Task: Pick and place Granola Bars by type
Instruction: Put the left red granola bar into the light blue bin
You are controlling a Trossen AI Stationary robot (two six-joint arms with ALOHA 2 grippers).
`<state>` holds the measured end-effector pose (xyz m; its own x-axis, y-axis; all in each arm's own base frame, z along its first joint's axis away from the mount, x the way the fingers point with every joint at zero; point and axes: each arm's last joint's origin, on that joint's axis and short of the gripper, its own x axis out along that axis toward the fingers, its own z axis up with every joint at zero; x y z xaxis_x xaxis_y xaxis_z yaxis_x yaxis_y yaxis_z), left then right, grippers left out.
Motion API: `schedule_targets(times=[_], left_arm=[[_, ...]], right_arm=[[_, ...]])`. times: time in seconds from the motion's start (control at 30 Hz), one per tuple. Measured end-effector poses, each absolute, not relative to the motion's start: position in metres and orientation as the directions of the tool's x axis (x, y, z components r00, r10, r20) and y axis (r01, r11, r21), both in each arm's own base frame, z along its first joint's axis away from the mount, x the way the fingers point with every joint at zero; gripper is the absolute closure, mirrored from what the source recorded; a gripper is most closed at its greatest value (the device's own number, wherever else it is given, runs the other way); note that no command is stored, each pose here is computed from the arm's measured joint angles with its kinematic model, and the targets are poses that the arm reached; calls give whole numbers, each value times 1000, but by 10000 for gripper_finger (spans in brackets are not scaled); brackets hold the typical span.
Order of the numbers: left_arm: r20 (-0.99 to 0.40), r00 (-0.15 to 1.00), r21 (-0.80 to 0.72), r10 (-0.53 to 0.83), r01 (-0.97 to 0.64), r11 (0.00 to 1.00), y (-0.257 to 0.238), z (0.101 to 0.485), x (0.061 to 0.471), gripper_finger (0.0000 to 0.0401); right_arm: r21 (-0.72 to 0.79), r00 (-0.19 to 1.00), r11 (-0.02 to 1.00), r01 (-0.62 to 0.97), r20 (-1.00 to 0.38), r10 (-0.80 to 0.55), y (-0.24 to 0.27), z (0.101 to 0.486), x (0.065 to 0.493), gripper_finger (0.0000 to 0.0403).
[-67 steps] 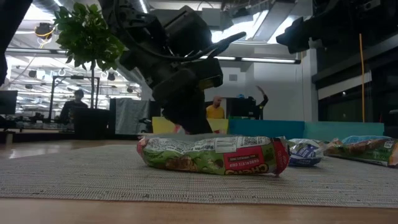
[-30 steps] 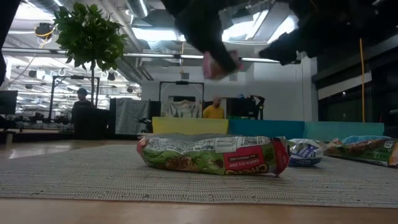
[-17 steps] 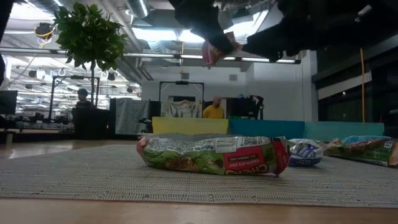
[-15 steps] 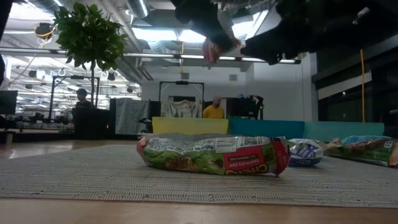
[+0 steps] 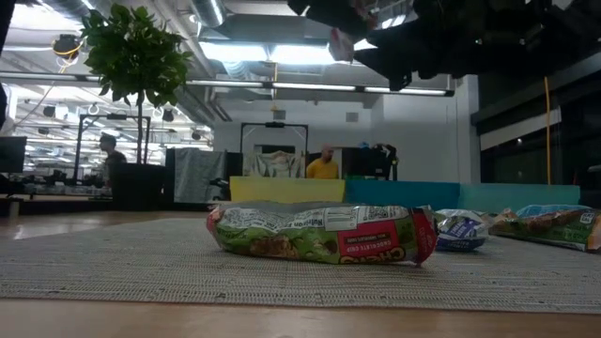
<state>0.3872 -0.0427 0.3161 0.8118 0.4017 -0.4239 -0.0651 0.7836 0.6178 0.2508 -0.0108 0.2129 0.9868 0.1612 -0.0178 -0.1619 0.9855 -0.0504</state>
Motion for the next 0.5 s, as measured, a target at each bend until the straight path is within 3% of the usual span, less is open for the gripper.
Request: schedule_targets(times=[0.5], left_arm=[[-331,887,608,321,-59,792,-33,326,396,389]], right_arm=[[-1,952,954,-300,55,300,-18,220,249,185]])
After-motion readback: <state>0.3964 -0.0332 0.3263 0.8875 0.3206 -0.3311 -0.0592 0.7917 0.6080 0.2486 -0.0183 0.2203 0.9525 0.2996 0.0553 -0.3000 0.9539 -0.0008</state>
